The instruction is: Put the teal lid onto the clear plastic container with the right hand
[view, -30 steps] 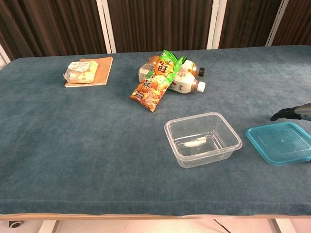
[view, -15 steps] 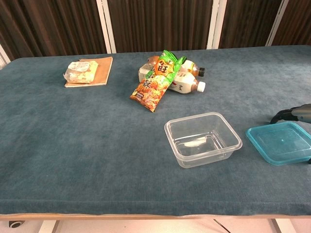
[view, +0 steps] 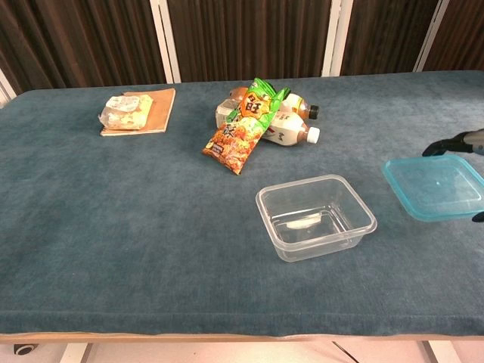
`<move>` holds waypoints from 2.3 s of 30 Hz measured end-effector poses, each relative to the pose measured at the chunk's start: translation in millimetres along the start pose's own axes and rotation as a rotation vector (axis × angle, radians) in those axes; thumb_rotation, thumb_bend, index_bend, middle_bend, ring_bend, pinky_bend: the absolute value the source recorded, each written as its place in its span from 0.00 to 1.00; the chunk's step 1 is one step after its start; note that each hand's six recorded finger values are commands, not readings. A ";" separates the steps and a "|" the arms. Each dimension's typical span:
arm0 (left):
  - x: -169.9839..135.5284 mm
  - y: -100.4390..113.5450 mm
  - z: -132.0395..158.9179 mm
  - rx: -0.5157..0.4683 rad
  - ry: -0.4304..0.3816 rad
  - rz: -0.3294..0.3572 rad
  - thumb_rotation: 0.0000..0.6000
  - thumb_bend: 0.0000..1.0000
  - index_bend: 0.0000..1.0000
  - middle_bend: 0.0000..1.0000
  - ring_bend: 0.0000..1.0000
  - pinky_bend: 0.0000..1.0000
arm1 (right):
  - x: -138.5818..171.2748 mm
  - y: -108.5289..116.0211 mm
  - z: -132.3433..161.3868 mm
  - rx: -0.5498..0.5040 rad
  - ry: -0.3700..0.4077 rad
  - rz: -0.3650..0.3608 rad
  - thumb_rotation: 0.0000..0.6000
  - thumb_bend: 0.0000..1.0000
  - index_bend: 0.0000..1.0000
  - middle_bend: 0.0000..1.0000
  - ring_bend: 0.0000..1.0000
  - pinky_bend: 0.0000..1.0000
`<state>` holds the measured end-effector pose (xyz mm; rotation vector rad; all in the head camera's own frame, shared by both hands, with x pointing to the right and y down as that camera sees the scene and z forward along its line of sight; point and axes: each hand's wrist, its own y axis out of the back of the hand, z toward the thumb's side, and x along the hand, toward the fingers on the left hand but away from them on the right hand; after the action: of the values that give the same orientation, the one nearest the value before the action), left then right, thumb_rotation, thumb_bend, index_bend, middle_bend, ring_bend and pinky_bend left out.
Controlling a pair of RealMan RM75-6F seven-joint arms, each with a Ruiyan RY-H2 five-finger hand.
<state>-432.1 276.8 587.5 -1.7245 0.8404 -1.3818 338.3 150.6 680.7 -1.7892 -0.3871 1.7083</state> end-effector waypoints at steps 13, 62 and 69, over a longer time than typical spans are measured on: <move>0.8 0.5 0.3 -0.006 -0.004 0.000 1.00 0.39 0.00 0.00 0.01 0.03 | 27.5 73.5 46.0 -0.168 0.177 -0.188 1.00 0.10 0.55 0.21 0.08 0.13; -4.4 1.5 1.9 -0.010 -0.023 -0.004 1.00 0.39 0.00 0.00 0.01 0.03 | 3.3 27.1 150.9 -0.139 0.237 0.041 1.00 0.10 0.48 0.21 0.08 0.02; -4.7 2.2 1.3 -0.010 -0.021 -0.001 1.00 0.39 0.00 0.00 0.01 0.03 | 2.3 26.8 152.9 -0.136 0.235 0.041 1.00 0.10 0.48 0.21 0.08 0.02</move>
<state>-431.8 279.9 583.2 -1.7448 0.8359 -1.3600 184.5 167.6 667.8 -2.0834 -0.3741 1.5070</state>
